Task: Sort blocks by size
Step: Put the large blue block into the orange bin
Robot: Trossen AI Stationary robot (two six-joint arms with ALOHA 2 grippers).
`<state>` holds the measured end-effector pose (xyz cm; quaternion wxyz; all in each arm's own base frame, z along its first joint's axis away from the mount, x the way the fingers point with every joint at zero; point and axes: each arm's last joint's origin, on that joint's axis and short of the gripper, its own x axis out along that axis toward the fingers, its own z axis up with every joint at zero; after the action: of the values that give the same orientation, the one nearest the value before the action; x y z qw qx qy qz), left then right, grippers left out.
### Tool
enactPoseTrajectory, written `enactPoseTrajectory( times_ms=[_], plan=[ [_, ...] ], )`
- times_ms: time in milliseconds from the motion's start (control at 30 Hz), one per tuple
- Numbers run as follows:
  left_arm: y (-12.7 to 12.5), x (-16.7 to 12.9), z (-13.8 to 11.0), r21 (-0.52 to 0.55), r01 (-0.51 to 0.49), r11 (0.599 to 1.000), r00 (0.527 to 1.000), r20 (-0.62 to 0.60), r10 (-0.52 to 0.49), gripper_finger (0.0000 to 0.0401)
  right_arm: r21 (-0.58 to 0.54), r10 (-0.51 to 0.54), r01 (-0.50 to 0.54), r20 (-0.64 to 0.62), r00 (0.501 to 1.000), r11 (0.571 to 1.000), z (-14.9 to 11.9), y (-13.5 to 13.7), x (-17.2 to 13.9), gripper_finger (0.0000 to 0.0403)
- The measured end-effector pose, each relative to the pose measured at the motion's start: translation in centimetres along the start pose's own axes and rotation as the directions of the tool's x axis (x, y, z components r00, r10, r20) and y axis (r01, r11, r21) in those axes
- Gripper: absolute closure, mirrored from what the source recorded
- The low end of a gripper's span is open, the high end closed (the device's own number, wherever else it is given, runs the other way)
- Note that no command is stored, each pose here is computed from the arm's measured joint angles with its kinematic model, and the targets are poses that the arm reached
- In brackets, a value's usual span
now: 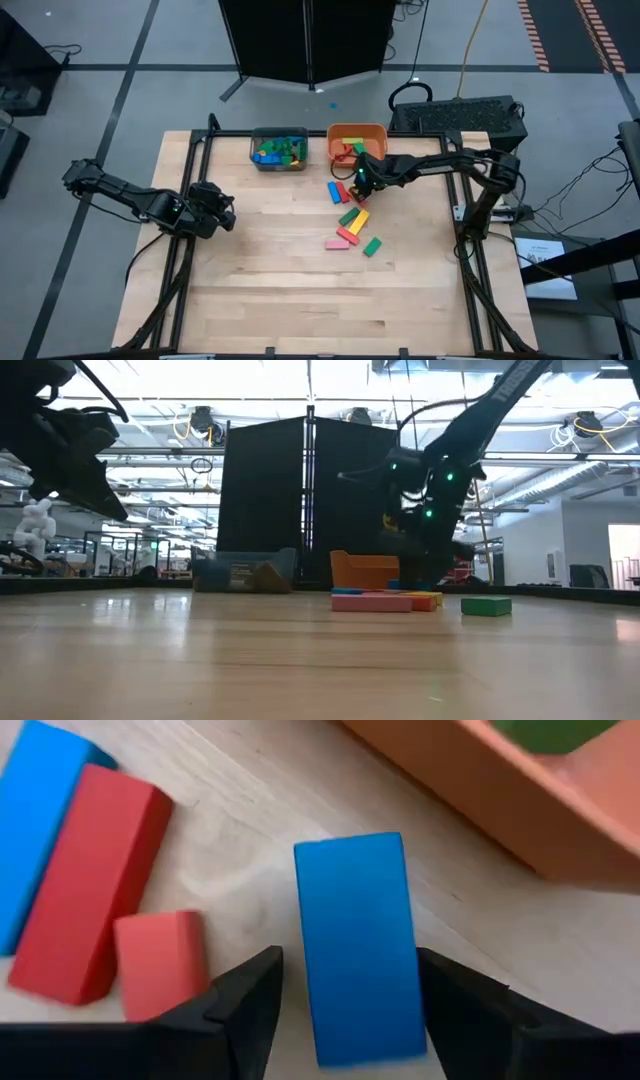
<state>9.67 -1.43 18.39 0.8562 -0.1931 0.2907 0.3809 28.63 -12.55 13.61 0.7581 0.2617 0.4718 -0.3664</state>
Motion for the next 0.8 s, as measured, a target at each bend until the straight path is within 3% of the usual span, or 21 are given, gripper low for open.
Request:
enactPoseTrajectory(
  times_ms=[100, 233, 400, 633, 700, 800],
  plan=[
    [0.0, 0.0, 0.0, -0.002, 0.001, 1.0, 1.0, 0.0, -0.001, 0.0401, 0.004, 0.011, -0.011, -0.034, 0.999, 1.0, 0.0, 0.2, 1.0, 0.0208],
    [0.0, 0.0, 0.0, -0.002, 0.003, 1.0, 1.0, -0.003, -0.003, 0.0401, 0.005, 0.014, -0.014, -0.028, 0.999, 1.0, -0.3, 0.8, 0.8, 0.0291],
    [0.0, 0.0, 0.0, -0.001, 0.002, 1.0, 1.0, -0.003, -0.002, 0.0401, 0.005, 0.092, -0.092, -0.014, 0.996, 0.996, 0.4, 1.6, -1.5, 0.0292],
    [0.0, 0.0, 0.0, 0.002, -0.001, 1.0, 1.0, -0.004, 0.001, 0.0401, -0.02, 0.214, -0.215, 0.236, 0.948, 0.976, 5.8, 2.4, -8.9, 0.0292],
    [0.0, 0.0, 0.0, 0.004, -0.008, 1.0, 1.0, 0.006, 0.008, 0.0401, -0.028, 0.185, -0.186, 0.317, 0.93, 0.982, 7.7, 1.8, -10.2, 0.0292],
    [0.0, 0.0, 0.0, 0.006, -0.015, 1.0, 1.0, 0.015, 0.015, 0.0401, 0.014, 0.094, -0.107, 0.37, 0.924, 0.994, 10.3, 0.0, -9.5, 0.0292]
  ],
)
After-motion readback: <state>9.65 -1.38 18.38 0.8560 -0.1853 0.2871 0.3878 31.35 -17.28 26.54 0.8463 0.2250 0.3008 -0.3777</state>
